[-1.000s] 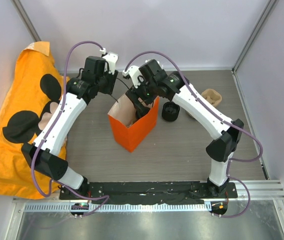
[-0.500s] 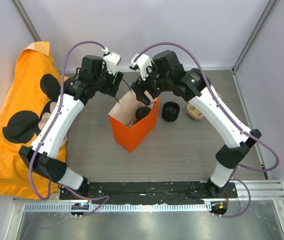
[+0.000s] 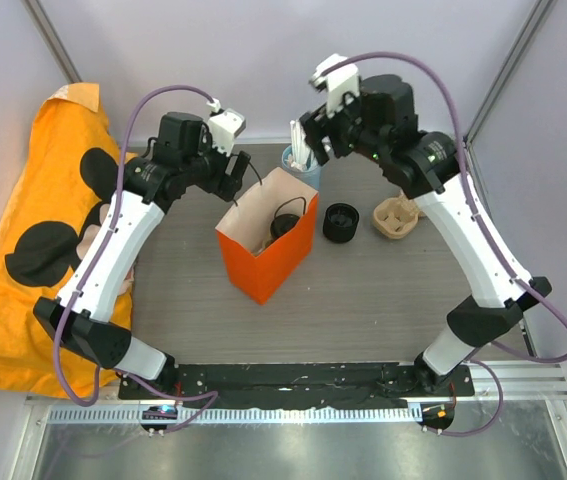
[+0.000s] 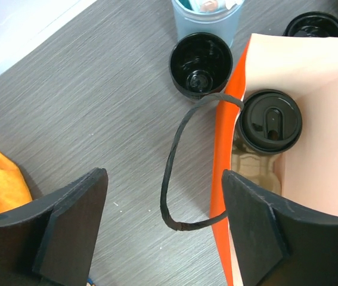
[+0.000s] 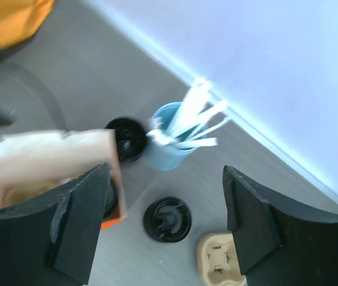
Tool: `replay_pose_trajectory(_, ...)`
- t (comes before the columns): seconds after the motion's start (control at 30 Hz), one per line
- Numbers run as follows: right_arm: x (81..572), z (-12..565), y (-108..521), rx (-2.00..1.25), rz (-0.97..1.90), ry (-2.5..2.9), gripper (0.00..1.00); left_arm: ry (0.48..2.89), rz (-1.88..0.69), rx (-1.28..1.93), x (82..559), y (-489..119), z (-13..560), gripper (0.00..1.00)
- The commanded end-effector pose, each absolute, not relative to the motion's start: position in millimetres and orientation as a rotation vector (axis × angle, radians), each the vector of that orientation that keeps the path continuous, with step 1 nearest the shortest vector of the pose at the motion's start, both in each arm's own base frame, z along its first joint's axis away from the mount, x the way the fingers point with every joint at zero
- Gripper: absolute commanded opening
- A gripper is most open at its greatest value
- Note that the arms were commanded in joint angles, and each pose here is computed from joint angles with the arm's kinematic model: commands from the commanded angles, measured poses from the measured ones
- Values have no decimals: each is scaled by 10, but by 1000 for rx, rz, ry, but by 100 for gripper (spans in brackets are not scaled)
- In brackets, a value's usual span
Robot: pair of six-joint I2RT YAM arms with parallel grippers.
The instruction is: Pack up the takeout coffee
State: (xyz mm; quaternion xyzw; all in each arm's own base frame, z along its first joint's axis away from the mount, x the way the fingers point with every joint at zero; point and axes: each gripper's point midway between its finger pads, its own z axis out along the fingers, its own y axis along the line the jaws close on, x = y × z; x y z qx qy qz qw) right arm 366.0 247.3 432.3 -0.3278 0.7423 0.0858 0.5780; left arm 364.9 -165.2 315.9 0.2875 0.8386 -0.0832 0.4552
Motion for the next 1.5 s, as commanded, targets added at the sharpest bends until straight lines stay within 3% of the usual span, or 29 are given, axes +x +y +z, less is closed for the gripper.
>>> replay_pose_trajectory(0.0,4205,4458,1968,-451,190,1721,77,1973,-243,727,3530,-1672,3501,85)
replay_pose_trajectory(0.07,4412,4299,1803,-390,229,1758,74,1970,-245,736,3509,-1669,3512,91)
replay_pose_trajectory(0.1,4519,4153,1779,-377,229,1789,74,1965,-246,736,3498,-1667,3529,99)
replay_pose_trajectory(0.23,4784,3725,1788,-348,325,1860,70,1955,-250,745,3454,-1664,3559,100)
replay_pose_trajectory(0.43,5016,3240,1932,-312,572,1915,53,1943,-252,769,3401,-1653,3594,100)
replay_pose_trajectory(1.23,5478,2359,2162,-280,705,1970,53,1947,-272,778,3385,-1635,3600,100)
replay_pose_trajectory(1.47,5494,2282,2189,-289,718,1974,44,1955,-279,772,3400,-1627,3577,100)
